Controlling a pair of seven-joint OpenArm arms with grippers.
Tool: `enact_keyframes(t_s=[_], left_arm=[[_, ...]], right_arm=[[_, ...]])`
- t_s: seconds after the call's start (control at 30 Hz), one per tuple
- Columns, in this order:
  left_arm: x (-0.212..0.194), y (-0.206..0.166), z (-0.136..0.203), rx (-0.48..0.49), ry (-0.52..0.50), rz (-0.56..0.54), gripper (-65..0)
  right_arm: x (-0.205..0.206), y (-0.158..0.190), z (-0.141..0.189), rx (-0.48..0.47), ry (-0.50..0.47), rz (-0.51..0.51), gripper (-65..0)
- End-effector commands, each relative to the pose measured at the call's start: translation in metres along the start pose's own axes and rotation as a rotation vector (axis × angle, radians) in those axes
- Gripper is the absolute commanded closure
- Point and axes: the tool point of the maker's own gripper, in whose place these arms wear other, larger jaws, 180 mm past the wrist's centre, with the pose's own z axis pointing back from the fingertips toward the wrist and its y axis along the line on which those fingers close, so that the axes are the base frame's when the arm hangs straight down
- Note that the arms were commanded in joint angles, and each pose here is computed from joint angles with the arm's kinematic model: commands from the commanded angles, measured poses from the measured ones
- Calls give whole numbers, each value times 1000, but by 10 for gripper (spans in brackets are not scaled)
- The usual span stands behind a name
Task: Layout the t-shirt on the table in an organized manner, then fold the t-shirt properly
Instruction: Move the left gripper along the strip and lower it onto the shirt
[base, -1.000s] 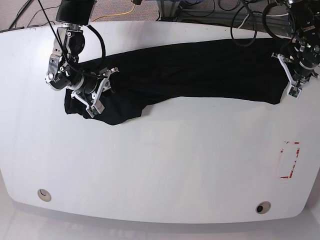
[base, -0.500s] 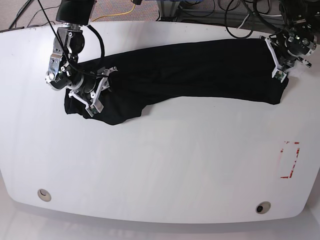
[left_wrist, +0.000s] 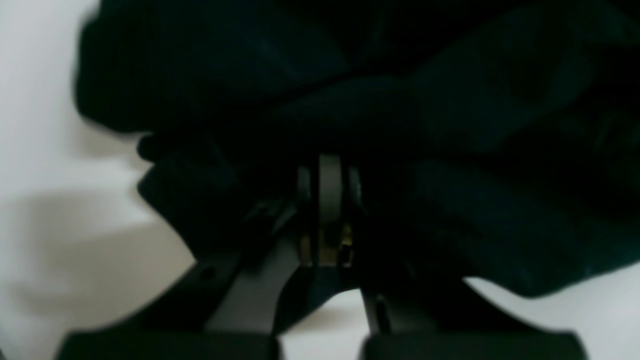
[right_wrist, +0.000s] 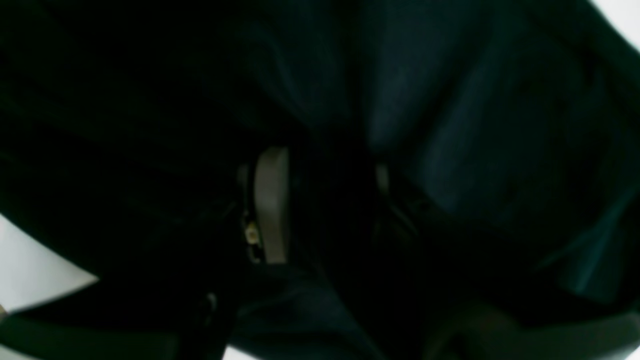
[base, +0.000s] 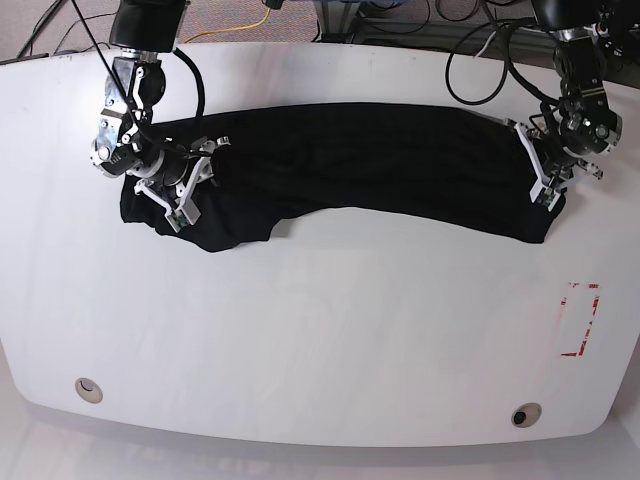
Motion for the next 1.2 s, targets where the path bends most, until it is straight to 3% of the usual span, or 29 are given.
enact_keyframes(t_s=[0.0, 0.47, 0.63, 0.83, 0.9, 1.17], left_arm=[[-20, -7, -9, -31, 106, -20, 0], [8, 7, 8, 27, 57, -112, -3], [12, 24, 25, 85, 73, -160, -4], [35, 31, 44, 144, 16, -194, -8], [40, 33, 49, 156, 2, -198, -36], [82, 48, 65, 222, -89, -204, -339]], right_arm=[[1, -13, 4, -30, 5, 10, -193], [-2, -24, 8, -49, 12, 16, -193], [-1, -26, 9, -53, 12, 19, -193], [-1, -26, 9, -53, 12, 19, -193], [-1, -26, 9, -52, 11, 18, -193], [-1, -25, 8, -50, 11, 18, -193]])
